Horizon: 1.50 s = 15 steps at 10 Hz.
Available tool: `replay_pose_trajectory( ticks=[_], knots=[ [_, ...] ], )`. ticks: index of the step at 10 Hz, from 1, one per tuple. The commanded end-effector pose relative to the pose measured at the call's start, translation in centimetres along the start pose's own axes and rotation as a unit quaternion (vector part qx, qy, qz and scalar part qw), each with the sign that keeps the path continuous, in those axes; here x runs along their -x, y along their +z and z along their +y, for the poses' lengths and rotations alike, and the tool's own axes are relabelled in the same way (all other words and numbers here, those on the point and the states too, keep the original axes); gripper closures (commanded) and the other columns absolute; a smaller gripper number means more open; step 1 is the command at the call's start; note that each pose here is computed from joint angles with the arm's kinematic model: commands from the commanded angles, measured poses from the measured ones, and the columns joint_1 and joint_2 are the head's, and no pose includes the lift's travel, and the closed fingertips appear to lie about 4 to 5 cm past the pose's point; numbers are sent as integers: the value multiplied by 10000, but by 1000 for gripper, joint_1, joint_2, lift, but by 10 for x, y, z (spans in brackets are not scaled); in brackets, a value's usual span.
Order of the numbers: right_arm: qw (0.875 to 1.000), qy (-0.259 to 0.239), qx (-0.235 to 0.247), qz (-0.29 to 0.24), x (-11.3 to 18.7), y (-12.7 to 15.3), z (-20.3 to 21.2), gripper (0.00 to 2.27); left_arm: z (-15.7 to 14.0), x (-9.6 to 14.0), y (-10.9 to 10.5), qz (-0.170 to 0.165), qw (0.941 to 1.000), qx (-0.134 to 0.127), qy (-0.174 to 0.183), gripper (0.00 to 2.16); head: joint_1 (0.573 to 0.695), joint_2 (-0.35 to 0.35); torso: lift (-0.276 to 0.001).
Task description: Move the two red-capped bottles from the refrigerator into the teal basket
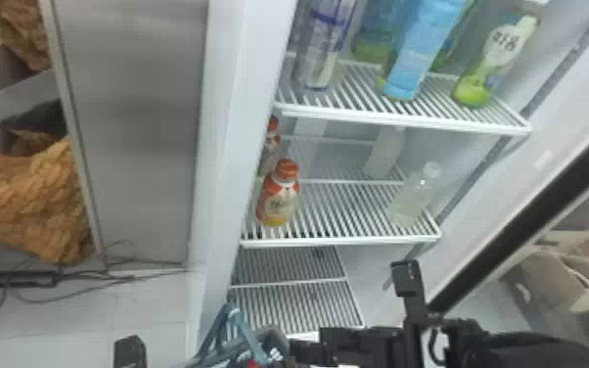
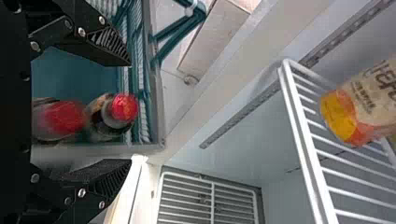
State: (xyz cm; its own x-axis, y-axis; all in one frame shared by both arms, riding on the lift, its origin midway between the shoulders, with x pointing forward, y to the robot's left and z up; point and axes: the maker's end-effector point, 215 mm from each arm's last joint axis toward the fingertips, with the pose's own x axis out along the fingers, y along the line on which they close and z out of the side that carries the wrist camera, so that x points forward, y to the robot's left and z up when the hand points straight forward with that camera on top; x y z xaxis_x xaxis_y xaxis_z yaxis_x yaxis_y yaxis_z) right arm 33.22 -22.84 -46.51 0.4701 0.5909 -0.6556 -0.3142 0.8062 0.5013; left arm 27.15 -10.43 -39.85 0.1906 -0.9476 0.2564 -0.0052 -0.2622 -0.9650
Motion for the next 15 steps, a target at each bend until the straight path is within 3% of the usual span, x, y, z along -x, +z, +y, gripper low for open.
replay_pose_trajectory(
  ticks=[1, 4, 7, 11, 15],
  knots=[
    [9991, -13, 286, -321, 0, 20, -2, 288, 0, 0, 0, 0, 10000, 0, 0, 1087, 695, -350, -228],
    [9881, -129, 886, -1254, 13, 66, 4, 288, 0, 0, 0, -16, 10000, 9, -5, 1087, 695, -350, -228],
    [9644, -431, 1443, -2173, 44, 110, 17, 294, 1, 0, -2, -11, 10000, 25, -3, 1087, 695, -350, -228],
    [9026, -947, 1860, -3765, 101, 163, 28, 291, 1, 0, -5, -12, 10000, 76, -21, 1087, 695, -350, -228],
    [8459, -2102, 2197, -4382, 149, 183, 6, 289, 1, -3, -12, 85, 9999, 129, -38, 1087, 695, -350, -228]
  ],
)
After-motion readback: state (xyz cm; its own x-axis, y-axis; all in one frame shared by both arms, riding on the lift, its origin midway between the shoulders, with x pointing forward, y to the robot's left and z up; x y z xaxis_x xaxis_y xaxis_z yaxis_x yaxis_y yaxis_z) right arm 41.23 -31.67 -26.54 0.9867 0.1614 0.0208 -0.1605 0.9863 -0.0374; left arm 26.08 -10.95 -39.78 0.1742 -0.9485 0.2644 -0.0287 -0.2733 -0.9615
